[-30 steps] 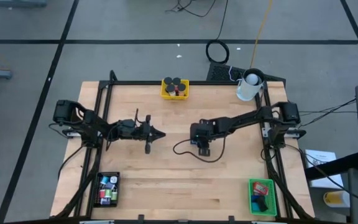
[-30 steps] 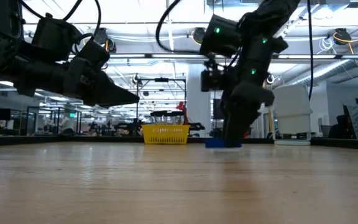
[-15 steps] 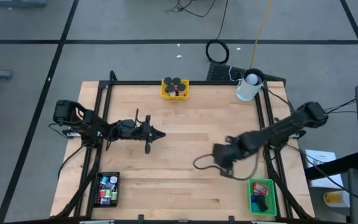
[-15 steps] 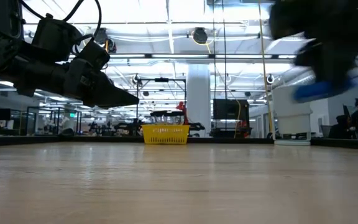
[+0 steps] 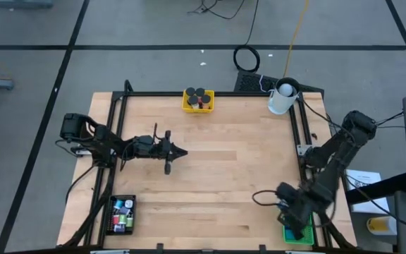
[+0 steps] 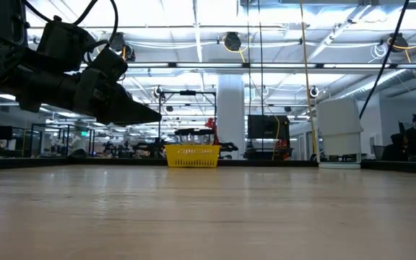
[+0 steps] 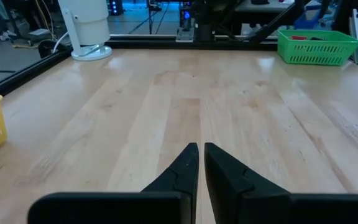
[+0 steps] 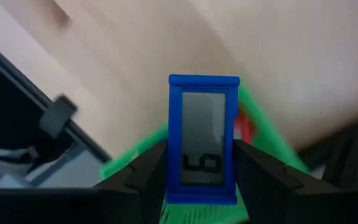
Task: Pick & Place Office items
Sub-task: Put the dark blue digital timer into the green bin
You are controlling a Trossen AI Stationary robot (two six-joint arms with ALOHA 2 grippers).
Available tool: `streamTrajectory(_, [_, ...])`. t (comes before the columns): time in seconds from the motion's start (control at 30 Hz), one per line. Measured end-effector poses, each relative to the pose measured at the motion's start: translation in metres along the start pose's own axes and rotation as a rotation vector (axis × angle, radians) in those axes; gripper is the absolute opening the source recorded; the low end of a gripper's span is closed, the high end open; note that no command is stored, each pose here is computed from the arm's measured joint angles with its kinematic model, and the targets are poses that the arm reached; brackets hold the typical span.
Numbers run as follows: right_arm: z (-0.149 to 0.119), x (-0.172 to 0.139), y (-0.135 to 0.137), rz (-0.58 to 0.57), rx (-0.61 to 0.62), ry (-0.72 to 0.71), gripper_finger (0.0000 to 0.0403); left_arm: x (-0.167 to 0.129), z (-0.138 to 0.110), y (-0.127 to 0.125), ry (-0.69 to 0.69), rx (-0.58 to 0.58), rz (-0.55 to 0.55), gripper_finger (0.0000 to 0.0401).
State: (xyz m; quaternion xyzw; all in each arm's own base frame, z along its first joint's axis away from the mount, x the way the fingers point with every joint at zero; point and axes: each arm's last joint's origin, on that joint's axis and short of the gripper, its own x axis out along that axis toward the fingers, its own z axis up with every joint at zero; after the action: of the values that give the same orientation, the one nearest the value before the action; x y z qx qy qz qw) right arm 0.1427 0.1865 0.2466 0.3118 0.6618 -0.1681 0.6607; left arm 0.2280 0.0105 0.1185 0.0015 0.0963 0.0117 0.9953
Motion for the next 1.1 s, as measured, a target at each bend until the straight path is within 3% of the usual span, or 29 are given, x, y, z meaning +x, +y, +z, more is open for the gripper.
streamTrajectory(0.23, [-0.05,0.008,-0.005,-0.048,0.23,0.047,0.0157,0.0,-0.001,0.0,0.006,0.014,0.0,0.0035])
streamTrajectory(0.4, [-0.066,0.013,-0.008,-0.075,0.331,0.043,0.0163,0.0,-0.001,0.0,0.007,0.014,0.0,0.0035])
streamTrajectory(0.83, [-0.075,0.032,0.008,-0.036,0.363,0.07,0.0163,0.0,-0.002,0.0,0.019,0.014,0.0,0.0035])
streamTrajectory(1.1, [-0.076,0.042,0.012,-0.078,0.367,0.102,0.0163,0.0,-0.002,0.0,0.02,0.032,0.0,0.0035])
